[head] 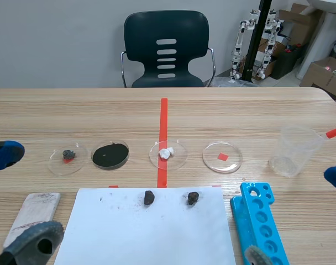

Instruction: Return to the home posture

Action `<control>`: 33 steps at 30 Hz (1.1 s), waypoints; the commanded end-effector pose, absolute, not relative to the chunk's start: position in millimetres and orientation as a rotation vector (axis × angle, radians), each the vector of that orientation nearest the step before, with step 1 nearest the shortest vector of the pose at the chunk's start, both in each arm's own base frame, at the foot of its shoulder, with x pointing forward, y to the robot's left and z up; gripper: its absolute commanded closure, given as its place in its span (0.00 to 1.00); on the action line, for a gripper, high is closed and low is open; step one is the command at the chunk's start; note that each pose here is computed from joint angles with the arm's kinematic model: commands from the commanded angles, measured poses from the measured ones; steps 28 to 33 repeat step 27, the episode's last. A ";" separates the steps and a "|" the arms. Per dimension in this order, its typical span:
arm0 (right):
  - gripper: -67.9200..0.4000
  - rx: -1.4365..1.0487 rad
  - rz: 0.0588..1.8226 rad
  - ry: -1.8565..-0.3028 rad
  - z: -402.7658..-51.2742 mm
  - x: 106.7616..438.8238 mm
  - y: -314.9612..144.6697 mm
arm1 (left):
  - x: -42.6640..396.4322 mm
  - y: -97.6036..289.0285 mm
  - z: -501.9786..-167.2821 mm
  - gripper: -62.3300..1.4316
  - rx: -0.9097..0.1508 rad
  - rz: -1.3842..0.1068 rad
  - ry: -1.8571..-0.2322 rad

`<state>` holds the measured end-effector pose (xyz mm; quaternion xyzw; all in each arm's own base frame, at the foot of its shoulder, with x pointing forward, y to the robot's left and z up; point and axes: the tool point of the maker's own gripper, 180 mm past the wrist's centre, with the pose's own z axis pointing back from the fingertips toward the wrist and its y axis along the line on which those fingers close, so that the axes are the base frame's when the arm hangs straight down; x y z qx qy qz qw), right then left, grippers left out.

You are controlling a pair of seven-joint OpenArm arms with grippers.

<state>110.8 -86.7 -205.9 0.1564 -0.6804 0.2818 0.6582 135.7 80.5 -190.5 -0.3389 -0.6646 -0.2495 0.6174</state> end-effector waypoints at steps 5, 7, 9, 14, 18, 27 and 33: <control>0.06 0.363 0.652 -1.573 -196.9 113.2 -85.6 | 136.1 79.7 -184.1 0.00 -0.795 -0.556 -1.556; 0.06 0.363 0.652 -1.573 -196.9 113.2 -85.6 | 136.1 79.7 -184.1 0.00 -0.795 -0.556 -1.556; 0.06 0.363 0.652 -1.572 -197.0 113.2 -85.6 | 136.1 79.7 -184.1 0.00 -0.795 -0.556 -1.556; 0.06 0.359 0.653 -1.561 -199.0 113.4 -85.9 | 136.1 79.7 -184.1 0.00 -0.795 -0.556 -1.556; 0.06 0.356 0.654 -1.554 -200.2 113.5 -86.1 | 136.1 79.7 -184.1 0.00 -0.795 -0.556 -1.556; 0.06 0.356 0.654 -1.555 -200.2 113.5 -86.1 | 136.1 79.7 -184.1 0.00 -0.795 -0.556 -1.556; 0.06 0.356 0.654 -1.555 -200.2 113.5 -86.1 | 136.1 79.7 -184.1 0.00 -0.795 -0.556 -1.556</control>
